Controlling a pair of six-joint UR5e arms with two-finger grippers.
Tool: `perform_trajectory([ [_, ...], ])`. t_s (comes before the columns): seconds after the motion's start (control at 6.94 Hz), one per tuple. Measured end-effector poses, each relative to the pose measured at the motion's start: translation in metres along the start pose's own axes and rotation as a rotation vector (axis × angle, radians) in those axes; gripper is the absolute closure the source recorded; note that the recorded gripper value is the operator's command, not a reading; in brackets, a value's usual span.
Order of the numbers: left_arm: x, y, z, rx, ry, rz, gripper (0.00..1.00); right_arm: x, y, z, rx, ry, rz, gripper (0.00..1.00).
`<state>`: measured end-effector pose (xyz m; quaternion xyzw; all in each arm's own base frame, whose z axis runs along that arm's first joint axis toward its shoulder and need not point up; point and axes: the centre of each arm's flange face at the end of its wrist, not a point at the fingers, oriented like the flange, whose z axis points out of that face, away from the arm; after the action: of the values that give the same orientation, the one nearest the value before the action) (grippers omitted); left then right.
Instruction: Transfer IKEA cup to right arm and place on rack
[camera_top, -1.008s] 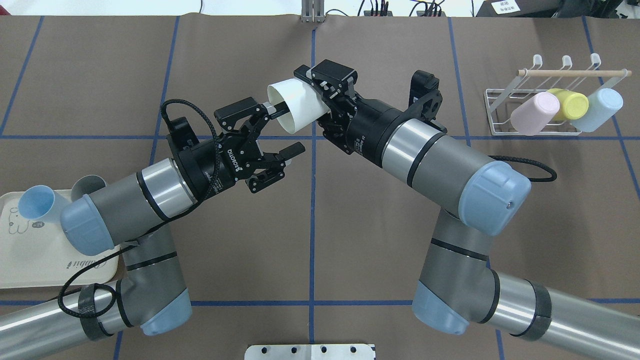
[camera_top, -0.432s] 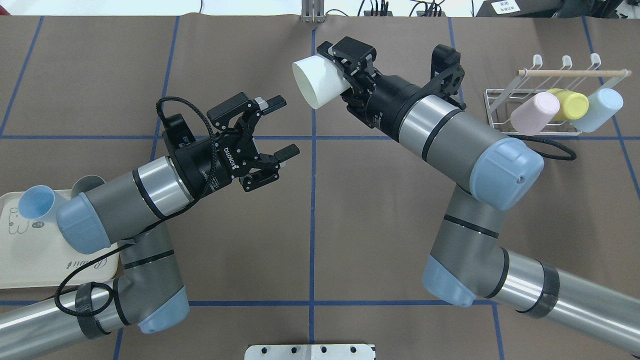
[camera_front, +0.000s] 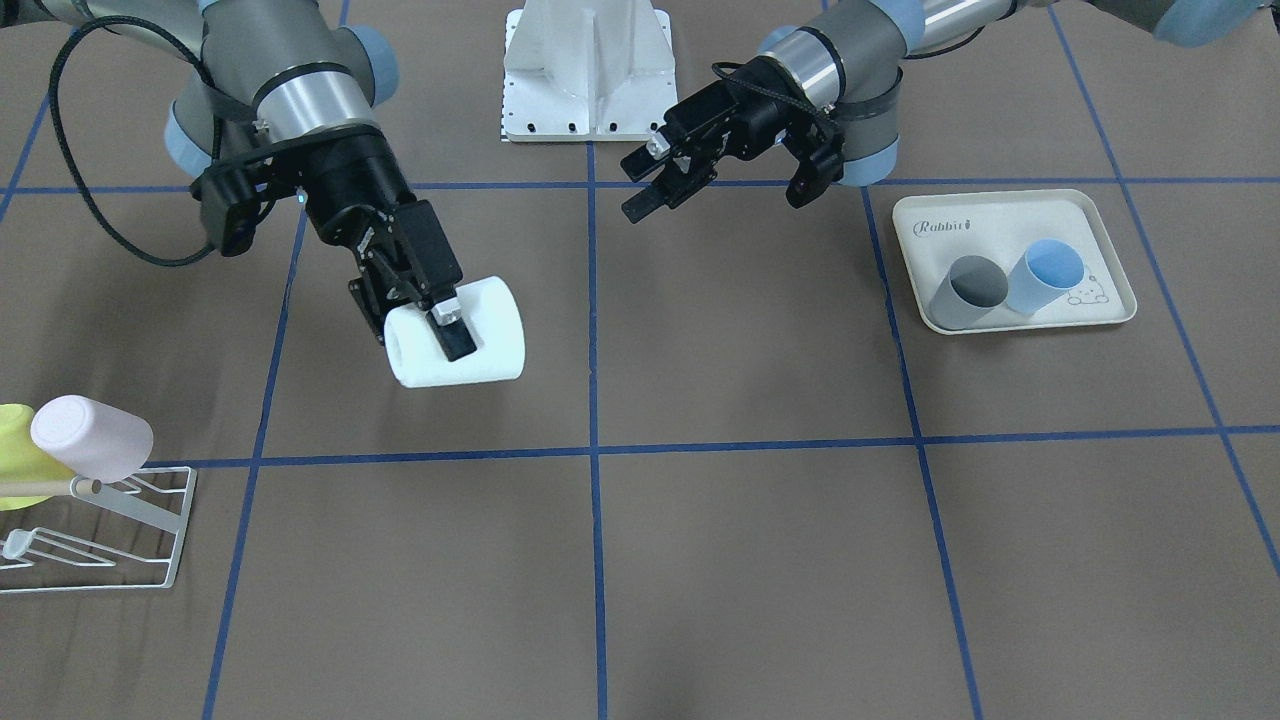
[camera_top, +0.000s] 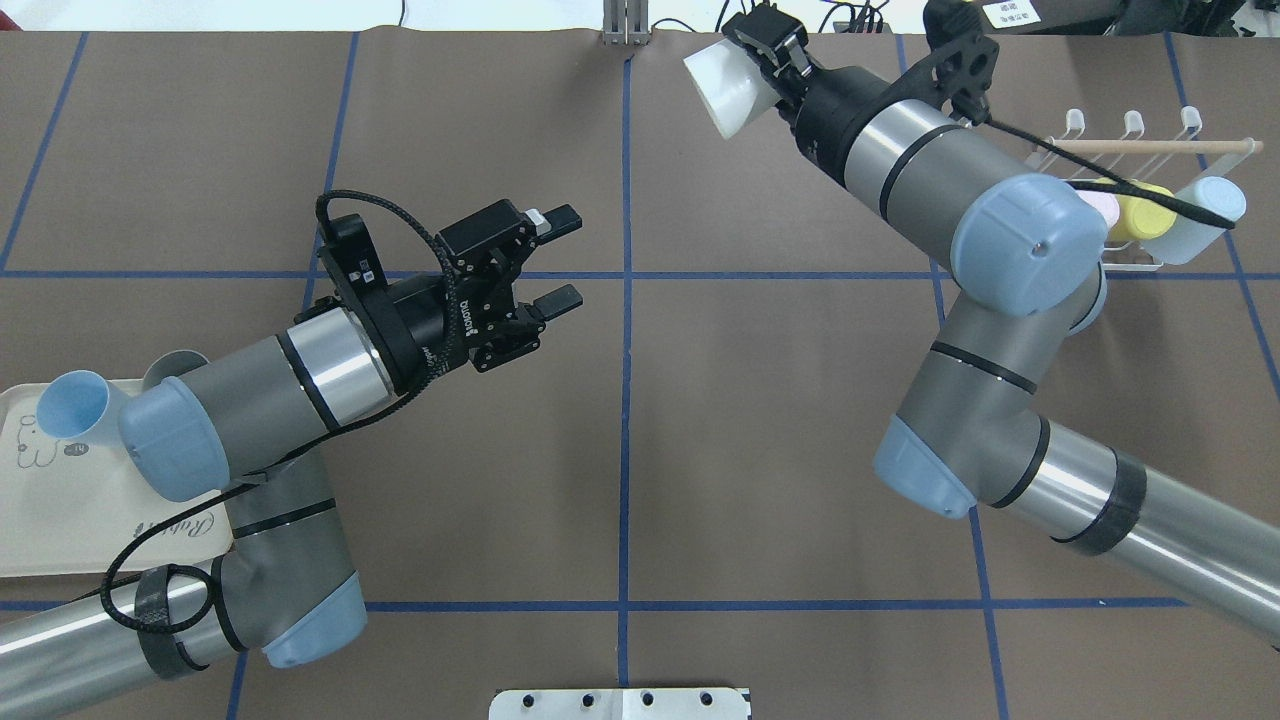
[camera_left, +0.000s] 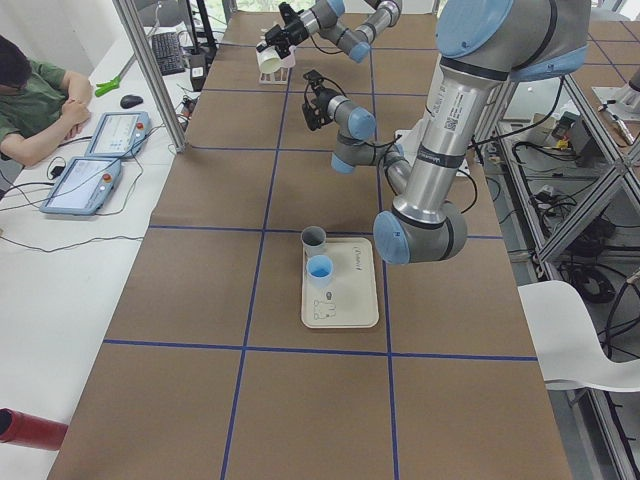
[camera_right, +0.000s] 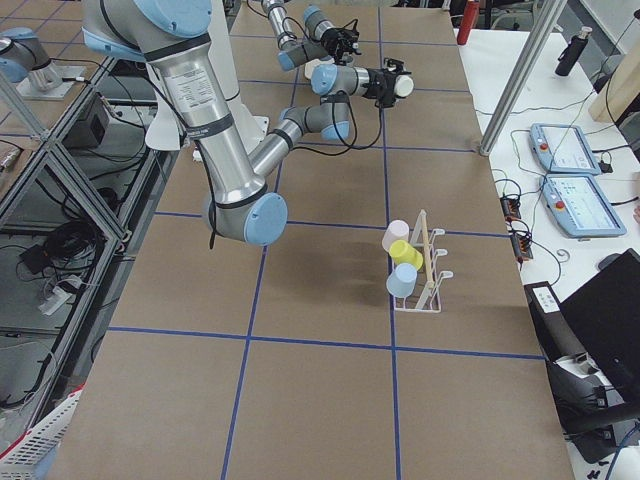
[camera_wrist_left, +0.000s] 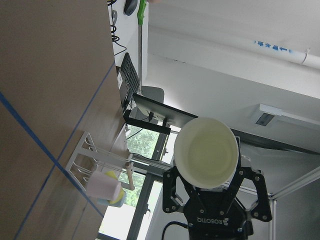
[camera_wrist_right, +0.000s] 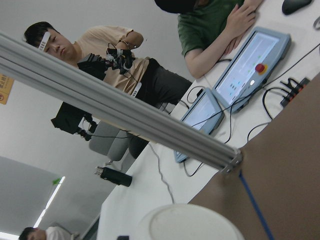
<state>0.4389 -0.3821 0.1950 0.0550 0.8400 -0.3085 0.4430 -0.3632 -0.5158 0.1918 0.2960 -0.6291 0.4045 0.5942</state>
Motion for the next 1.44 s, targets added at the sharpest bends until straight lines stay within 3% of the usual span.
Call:
perform_trajectory([
  [0.43,0.035,0.016,0.008,0.101,-0.289,0.303,0.0,0.037,-0.074,0.037,0.221,0.294,-0.406,1.0],
  [0.72,0.062,0.007,-0.002,0.165,-0.505,0.508,0.0,0.078,-0.153,0.053,0.305,0.455,-0.592,1.0],
  [0.86,0.073,-0.005,-0.01,0.188,-0.604,0.61,0.0,0.097,-0.187,0.053,0.327,0.515,-0.639,1.0],
  [1.15,0.089,-0.048,-0.026,0.169,-0.809,0.756,0.0,0.137,-0.237,0.06,0.347,0.554,-0.694,1.0],
  [1.44,0.116,-0.102,-0.059,0.092,-0.937,0.778,0.0,0.204,-0.287,0.053,0.312,0.54,-0.779,1.0],
])
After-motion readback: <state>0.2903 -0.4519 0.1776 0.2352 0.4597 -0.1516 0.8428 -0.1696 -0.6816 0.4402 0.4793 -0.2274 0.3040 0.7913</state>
